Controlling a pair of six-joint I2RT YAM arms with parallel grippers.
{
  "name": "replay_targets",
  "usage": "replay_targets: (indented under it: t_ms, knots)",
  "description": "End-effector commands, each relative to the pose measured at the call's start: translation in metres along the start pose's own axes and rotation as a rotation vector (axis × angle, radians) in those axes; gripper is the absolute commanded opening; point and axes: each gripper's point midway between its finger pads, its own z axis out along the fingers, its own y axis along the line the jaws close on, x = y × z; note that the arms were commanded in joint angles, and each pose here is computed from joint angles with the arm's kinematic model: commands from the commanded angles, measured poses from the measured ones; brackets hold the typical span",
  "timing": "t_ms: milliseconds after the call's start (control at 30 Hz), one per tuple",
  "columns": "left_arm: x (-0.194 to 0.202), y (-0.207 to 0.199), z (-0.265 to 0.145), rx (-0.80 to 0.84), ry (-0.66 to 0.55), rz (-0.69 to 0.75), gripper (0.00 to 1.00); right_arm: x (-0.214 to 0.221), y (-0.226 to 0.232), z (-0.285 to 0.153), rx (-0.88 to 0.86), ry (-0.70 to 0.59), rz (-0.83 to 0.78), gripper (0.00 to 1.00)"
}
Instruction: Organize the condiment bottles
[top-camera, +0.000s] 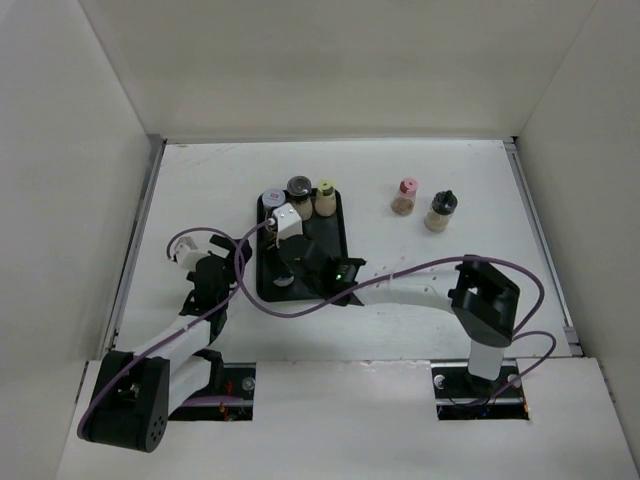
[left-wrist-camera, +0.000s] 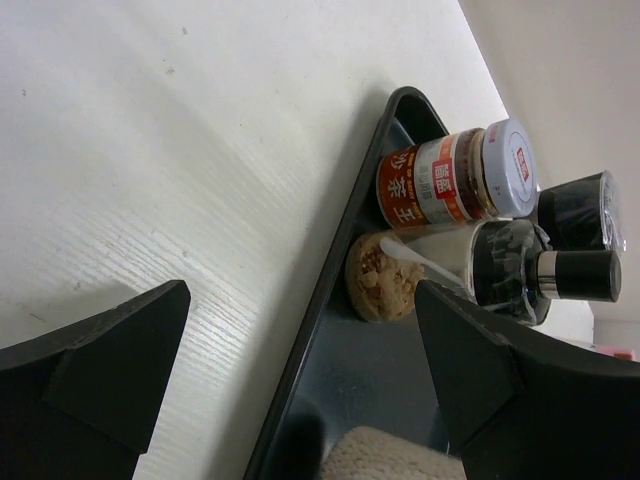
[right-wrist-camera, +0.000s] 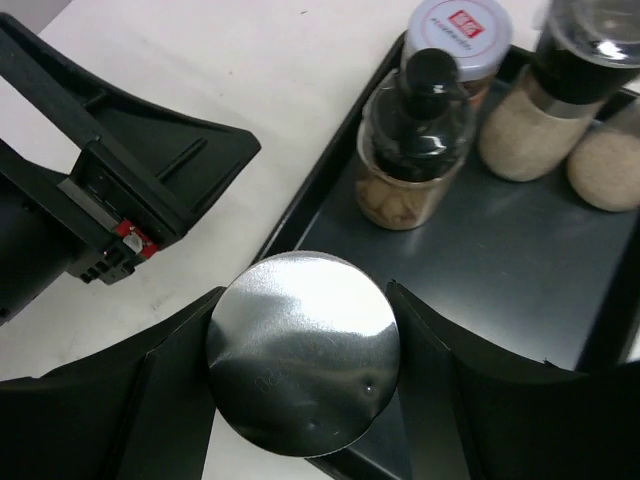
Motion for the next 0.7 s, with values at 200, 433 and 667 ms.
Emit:
replay_targets:
  t_ms: [200,433,667]
  knots:
    - [-0.001,0.0,-0.002,0.018,-0.003,-0.035,1.0,-0.029,0.02,0.016,0.006,-0.128,0.066,0.75]
    - [-0.001,-0.001,-0.002,0.022,0.001,-0.034,1.0,-0.066,0.014,-0.02,-0.04,-0.197,0.112,1.0]
    - [0.003,-0.006,-0.003,0.041,0.013,-0.026,1.0,-0.091,-0.102,-0.054,0.101,-0.278,0.212,0.95]
